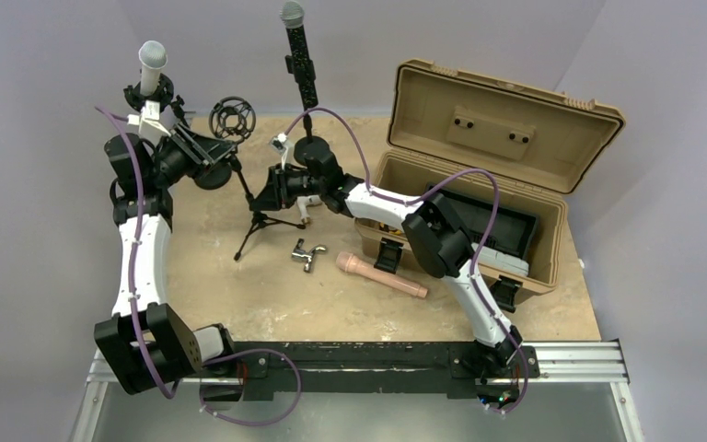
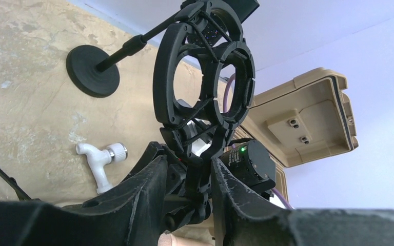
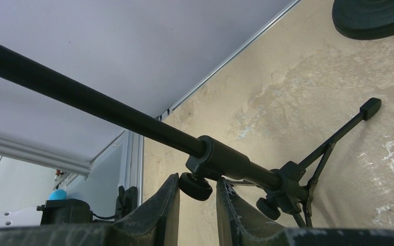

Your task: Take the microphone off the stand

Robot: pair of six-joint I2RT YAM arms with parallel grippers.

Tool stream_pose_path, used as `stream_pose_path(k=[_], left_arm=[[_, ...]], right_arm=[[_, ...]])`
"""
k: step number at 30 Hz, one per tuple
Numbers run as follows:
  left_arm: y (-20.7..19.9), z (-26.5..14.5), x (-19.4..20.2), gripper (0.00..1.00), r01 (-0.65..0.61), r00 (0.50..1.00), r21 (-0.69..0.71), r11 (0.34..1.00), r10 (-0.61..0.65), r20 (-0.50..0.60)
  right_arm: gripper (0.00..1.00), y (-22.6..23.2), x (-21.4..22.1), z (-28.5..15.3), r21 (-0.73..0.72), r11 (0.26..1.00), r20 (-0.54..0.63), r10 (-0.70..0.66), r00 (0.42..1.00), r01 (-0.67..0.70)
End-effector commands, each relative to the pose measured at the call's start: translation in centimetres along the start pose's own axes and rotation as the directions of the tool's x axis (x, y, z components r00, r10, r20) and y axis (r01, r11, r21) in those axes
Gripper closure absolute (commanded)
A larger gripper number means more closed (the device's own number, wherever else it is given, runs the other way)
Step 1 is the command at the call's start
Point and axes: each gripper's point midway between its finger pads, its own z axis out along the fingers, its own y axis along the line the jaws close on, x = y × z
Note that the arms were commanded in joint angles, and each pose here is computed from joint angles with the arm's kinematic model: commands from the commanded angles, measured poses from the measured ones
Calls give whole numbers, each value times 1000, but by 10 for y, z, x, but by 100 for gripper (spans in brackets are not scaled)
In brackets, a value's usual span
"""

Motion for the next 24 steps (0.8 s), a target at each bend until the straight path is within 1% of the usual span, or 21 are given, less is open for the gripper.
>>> stream_pose_path(k=[1, 5, 7, 13, 18, 21, 24], left_arm=[[-1, 1, -1, 67, -32, 999, 26, 999, 31, 42], [-3, 4, 4, 71, -12, 1000, 49, 999, 10, 28], [1, 4, 7, 74, -2, 1000, 42, 999, 1, 26], [4, -3, 11, 82, -10, 998, 16, 1000, 9, 64], [5, -9, 13, 91, -12, 996, -4, 1000, 13, 91], [3, -14, 12, 97, -30, 993, -23, 999, 32, 110], [3, -17, 12, 100, -35, 992, -36, 999, 39, 122]], right_arm=[[100, -19, -1, -7, 79, 996, 18, -50, 999, 48], [100, -19, -1, -9, 83, 995, 23, -52, 998, 50], [93, -17, -2, -10, 82, 995, 27, -54, 998, 52], [65, -2, -19, -21, 95, 994, 99, -66, 993, 57], [52, 11, -27, -29, 71, 997, 150, -47, 988, 36], [41, 19, -27, -30, 31, 999, 174, -14, 985, 9], [39, 31, -29, -29, -35, 999, 192, 31, 981, -25]])
